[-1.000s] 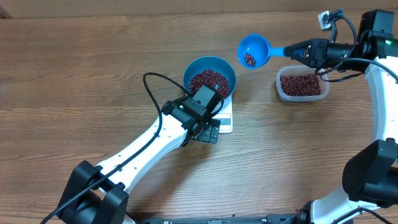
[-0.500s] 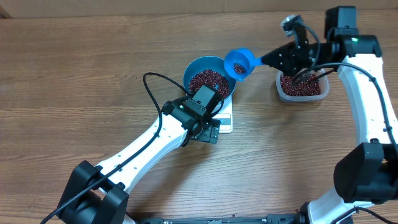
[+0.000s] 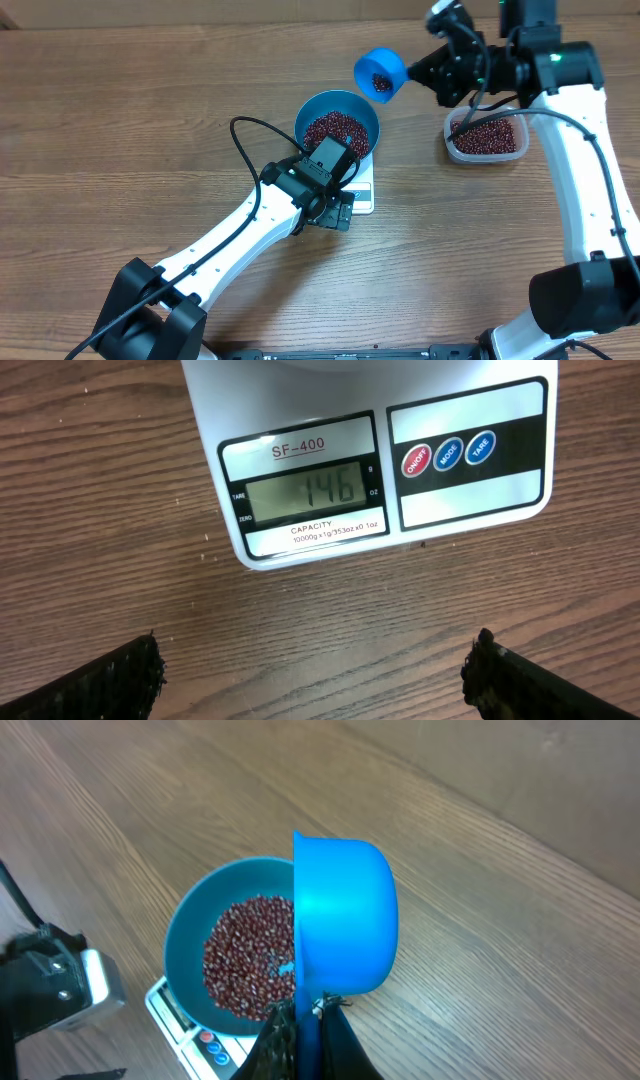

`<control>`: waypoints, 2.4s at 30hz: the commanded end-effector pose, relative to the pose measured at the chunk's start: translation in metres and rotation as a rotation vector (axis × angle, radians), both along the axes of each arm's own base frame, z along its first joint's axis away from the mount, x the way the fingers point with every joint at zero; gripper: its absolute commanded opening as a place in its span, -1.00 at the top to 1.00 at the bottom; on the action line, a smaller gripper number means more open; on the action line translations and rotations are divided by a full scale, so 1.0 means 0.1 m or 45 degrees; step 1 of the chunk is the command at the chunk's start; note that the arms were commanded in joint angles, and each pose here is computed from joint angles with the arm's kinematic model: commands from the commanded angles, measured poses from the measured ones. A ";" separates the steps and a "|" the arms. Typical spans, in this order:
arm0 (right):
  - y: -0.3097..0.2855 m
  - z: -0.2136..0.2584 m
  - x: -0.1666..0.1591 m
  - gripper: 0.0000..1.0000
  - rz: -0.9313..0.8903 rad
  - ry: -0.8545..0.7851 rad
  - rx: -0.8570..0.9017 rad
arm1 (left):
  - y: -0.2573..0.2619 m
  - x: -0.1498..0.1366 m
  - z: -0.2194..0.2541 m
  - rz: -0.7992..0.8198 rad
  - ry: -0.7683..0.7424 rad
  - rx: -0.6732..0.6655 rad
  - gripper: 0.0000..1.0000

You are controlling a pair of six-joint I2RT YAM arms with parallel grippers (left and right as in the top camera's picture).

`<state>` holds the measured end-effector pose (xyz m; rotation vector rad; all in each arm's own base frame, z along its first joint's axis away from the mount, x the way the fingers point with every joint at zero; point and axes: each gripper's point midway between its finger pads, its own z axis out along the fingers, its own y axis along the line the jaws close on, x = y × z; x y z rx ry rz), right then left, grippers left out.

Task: Scoop item into bowl and weigh 150g on scale
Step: 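Tilt the scoop over the teal bowl to trickle beans in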

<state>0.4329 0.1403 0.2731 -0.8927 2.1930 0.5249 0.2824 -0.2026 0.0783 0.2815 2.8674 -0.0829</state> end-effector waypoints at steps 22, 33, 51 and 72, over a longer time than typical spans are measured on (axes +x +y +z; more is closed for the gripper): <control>0.33 0.06 -0.12 0.93 -0.043 -0.084 -0.255 | 0.02 0.02 0.03 -0.021 -0.023 0.012 -0.99; 0.52 0.00 -0.24 0.93 -0.006 -0.091 -0.344 | 0.02 0.02 0.03 -0.021 -0.023 0.012 -0.99; 0.56 -0.02 -0.25 0.93 -0.043 -0.096 -0.377 | 0.02 0.02 0.03 -0.021 -0.023 0.012 -0.99; 0.57 -0.06 -0.24 0.93 -0.042 -0.085 -0.382 | 0.02 0.02 0.03 -0.021 -0.023 0.012 -0.99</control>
